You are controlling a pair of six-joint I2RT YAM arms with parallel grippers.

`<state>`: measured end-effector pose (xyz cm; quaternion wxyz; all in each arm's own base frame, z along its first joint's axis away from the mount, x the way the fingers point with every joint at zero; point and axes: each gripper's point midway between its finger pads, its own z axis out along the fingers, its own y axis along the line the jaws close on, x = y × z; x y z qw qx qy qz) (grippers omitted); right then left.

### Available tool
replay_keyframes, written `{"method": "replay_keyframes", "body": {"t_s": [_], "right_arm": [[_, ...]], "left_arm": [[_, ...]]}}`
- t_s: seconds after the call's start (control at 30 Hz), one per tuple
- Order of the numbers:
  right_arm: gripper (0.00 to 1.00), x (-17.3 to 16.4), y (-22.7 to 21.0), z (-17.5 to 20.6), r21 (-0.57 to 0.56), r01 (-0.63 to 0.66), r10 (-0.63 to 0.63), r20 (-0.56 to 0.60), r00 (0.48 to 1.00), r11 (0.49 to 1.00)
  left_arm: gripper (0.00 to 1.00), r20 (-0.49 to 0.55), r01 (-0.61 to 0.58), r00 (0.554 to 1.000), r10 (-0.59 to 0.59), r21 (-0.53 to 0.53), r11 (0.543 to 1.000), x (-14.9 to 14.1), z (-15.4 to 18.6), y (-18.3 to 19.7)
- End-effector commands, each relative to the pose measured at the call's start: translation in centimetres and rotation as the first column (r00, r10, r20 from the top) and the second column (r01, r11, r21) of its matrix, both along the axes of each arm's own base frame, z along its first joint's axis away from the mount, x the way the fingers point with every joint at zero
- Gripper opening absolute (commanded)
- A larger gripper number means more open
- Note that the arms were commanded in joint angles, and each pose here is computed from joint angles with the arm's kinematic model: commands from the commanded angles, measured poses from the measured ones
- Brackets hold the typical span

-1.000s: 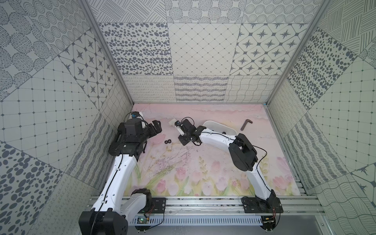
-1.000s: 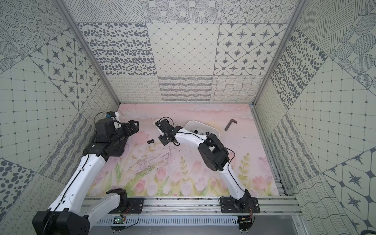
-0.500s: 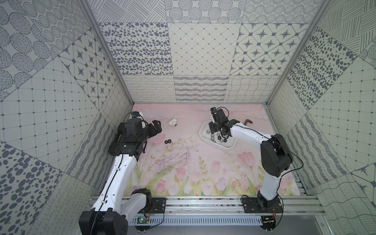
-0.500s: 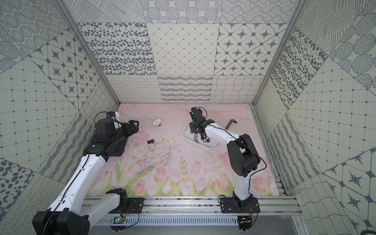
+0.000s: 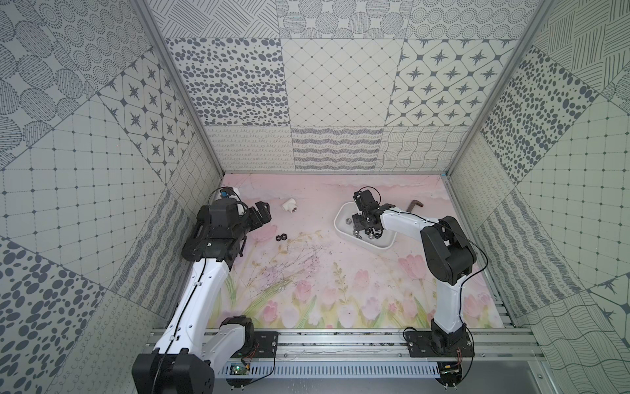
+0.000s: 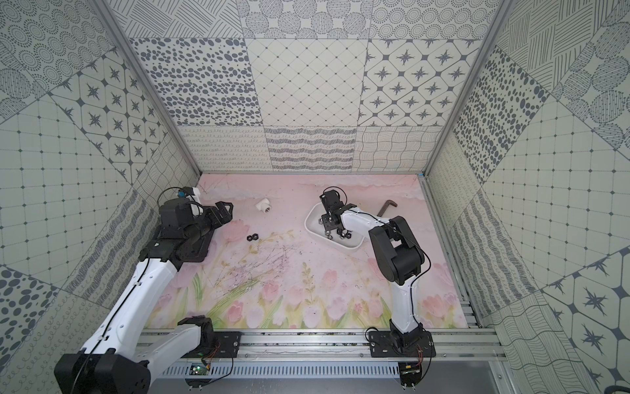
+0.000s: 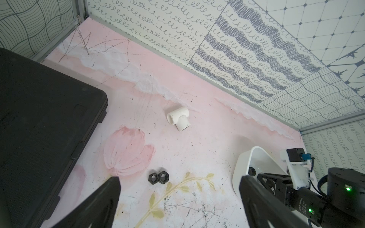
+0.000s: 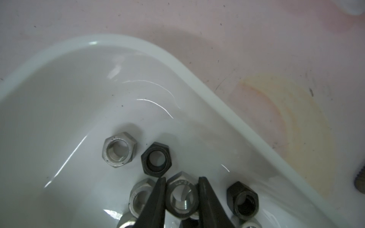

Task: Put the nuts on the desktop into the storage box
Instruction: Place the nut in the storage box.

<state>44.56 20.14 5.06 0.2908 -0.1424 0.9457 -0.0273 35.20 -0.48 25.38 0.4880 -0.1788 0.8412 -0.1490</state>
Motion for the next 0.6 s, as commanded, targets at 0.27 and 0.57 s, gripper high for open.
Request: {"method": "replay_keyframes", "body": {"t_s": [0.27, 0.57], "right_arm": [[0.23, 0.8, -0.9, -0.7, -0.015, 0.011, -0.01, 0.008, 1.0, 1.0], [0.24, 1.9, -0.5, -0.9, -0.034, -0.017, 0.017, 0.014, 1.0, 0.999]], "left_arm": [[0.99, 0.041, 0.007, 0.999, -0.007, 0.009, 1.0, 0.5, 1.0, 0.0], [0.99, 0.039, 0.005, 0.999, -0.006, 0.011, 1.0, 0.2, 1.0, 0.0]]}}
